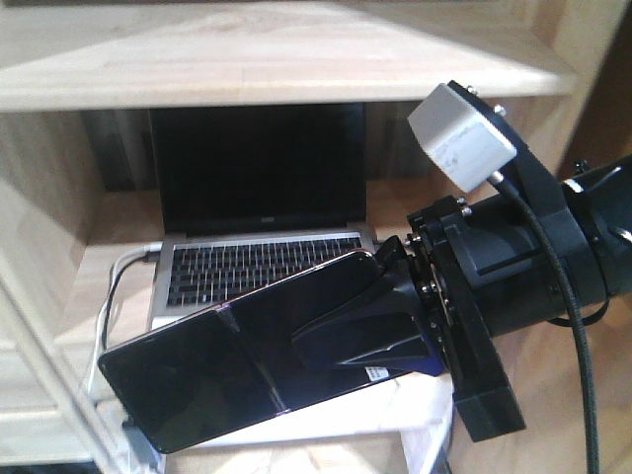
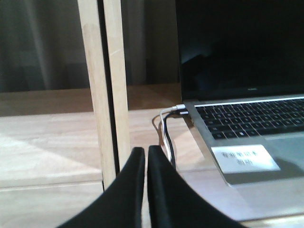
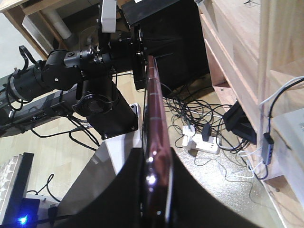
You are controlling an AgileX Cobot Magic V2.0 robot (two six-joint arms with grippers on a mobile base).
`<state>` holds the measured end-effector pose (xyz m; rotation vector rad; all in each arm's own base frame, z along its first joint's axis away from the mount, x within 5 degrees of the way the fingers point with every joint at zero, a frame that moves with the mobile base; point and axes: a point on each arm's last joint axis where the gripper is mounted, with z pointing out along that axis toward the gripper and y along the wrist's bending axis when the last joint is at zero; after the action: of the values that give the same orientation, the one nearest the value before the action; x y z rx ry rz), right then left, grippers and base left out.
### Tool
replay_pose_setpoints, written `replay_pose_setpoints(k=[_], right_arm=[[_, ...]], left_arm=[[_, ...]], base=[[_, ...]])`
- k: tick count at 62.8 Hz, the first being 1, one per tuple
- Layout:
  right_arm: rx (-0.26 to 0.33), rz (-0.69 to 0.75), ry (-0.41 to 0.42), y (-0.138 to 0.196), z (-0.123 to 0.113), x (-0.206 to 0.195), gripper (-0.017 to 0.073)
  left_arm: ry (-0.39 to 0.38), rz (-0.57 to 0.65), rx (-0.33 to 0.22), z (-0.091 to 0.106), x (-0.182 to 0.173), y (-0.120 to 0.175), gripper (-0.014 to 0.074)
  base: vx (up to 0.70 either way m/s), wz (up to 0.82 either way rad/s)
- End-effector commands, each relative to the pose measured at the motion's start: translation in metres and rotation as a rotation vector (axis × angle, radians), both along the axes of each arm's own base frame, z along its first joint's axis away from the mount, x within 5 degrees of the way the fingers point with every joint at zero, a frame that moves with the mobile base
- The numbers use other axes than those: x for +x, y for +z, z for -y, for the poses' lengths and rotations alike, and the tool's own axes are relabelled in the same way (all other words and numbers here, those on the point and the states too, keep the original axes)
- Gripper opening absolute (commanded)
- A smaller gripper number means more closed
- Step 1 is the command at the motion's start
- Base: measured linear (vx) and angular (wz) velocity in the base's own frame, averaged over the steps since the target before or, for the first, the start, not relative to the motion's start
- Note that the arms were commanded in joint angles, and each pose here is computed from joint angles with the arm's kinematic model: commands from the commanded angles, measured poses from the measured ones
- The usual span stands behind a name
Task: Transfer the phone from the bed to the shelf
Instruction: 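Hold the black phone in the right gripper in front of the shelf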
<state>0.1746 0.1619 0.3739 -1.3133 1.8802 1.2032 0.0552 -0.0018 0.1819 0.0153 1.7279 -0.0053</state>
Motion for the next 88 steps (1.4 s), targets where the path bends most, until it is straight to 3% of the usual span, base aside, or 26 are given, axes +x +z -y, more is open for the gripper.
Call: replay_pose_setpoints(k=[1,88], right_arm=[[0.099,-0.002,0.054,0.02,0.0001,-0.0118,-0.0003],[0.099,-0.002,0.054,0.02,0.0001,-0.0118,-0.0003]], left_arm=[[0.007,0.075,-0.01,-0.0006,0.0006,0.006,0.0001],[0.007,0.075,-0.01,-0.0006,0.0006,0.006,0.0001]], base=[[0.12,0.03],[0.05,0.04]])
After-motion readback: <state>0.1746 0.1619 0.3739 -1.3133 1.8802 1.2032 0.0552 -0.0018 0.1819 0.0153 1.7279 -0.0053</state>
